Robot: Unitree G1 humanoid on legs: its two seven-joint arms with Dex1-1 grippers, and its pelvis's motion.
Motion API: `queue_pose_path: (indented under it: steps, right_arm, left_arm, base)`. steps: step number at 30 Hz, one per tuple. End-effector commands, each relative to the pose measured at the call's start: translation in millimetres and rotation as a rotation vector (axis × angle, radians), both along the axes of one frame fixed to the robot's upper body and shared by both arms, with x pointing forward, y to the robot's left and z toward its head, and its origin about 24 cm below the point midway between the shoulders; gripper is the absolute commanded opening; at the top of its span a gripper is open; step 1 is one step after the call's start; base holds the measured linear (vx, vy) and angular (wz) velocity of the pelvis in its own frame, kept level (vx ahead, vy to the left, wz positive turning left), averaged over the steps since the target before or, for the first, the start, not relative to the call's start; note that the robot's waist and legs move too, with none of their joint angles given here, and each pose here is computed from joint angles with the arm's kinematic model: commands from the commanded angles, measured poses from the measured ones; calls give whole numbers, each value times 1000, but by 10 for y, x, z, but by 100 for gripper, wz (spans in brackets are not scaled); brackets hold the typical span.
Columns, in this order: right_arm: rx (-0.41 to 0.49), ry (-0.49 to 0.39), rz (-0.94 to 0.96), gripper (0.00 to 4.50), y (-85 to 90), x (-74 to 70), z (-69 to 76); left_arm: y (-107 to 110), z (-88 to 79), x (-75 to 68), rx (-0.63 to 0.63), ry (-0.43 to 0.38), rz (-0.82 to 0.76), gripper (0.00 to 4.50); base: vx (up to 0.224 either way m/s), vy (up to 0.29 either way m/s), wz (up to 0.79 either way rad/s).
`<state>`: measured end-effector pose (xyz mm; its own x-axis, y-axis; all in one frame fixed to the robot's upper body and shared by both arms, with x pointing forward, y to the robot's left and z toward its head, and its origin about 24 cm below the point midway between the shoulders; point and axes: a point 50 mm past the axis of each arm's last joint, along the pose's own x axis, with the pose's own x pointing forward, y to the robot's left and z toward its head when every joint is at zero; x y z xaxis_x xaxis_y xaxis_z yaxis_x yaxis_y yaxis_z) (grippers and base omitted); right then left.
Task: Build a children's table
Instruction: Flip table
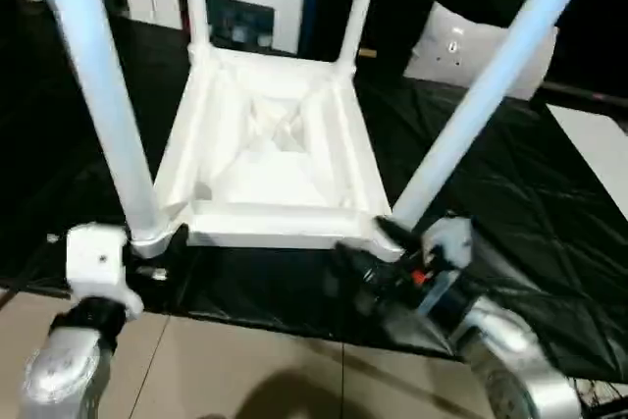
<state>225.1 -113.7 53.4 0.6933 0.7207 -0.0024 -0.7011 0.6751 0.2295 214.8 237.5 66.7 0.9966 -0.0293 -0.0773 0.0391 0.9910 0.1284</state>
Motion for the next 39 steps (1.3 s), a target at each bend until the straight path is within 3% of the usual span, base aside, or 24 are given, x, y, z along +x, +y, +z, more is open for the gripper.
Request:
queue_pose_path:
  steps: [1, 3, 5, 9, 11, 16, 17, 19, 20, 28, 35, 39]
  right_arm:
    - [-35, -11, 26, 450, -3, -24, 4]
    - [-49, 1, 60, 450, 34, -42, -22]
    - [-72, 11, 90, 450, 54, -55, -56]
    - [-82, 15, 87, 450, 72, -33, -82]
    - [-86, 12, 89, 450, 80, -26, -83]
    - [-91, 7, 99, 450, 121, -8, -85]
    - [-91, 6, 102, 450, 130, -7, -87]
    - [-93, 6, 108, 450, 142, -7, -92]
    - [-94, 6, 110, 450, 146, -8, -94]
    - [-105, 4, 119, 450, 167, -18, -122]
    - [-90, 4, 168, 450, 208, -39, -129]
    - [-60, 35, 197, 450, 276, -29, -151]
  left_arm:
    - [45, 0, 46, -19, 3, 32, 412]
    - [87, 30, 105, -21, -12, 57, 407]
    - [72, 38, 145, -22, -20, 44, 369]
    - [37, 35, 176, -29, -20, 46, 364]
    - [23, 30, 181, -40, -19, 49, 329]
    - [-21, 15, 194, -72, -17, 44, 312]
    - [-24, 11, 194, -74, -16, 46, 285]
    - [-35, 6, 194, -79, -14, 42, 283]
    - [-40, 4, 194, -81, -13, 39, 262]
    - [-84, -29, 196, -123, 14, 14, 219]
    - [-119, -74, 207, -234, 58, 46, 211]
    - [-243, -127, 197, -461, 129, 67, 211]
  base:
    - [0, 0, 0]
    - [0, 0, 0]
    - [0, 0, 0]
    - [0, 0, 0]
    - [0, 0, 0]
    - [0, 0, 0]
    - [0, 0, 0]
    - [0, 0, 0]
    - [0, 0, 0]
    - [0, 0, 0]
    - [0, 0, 0]
    - [0, 0, 0]
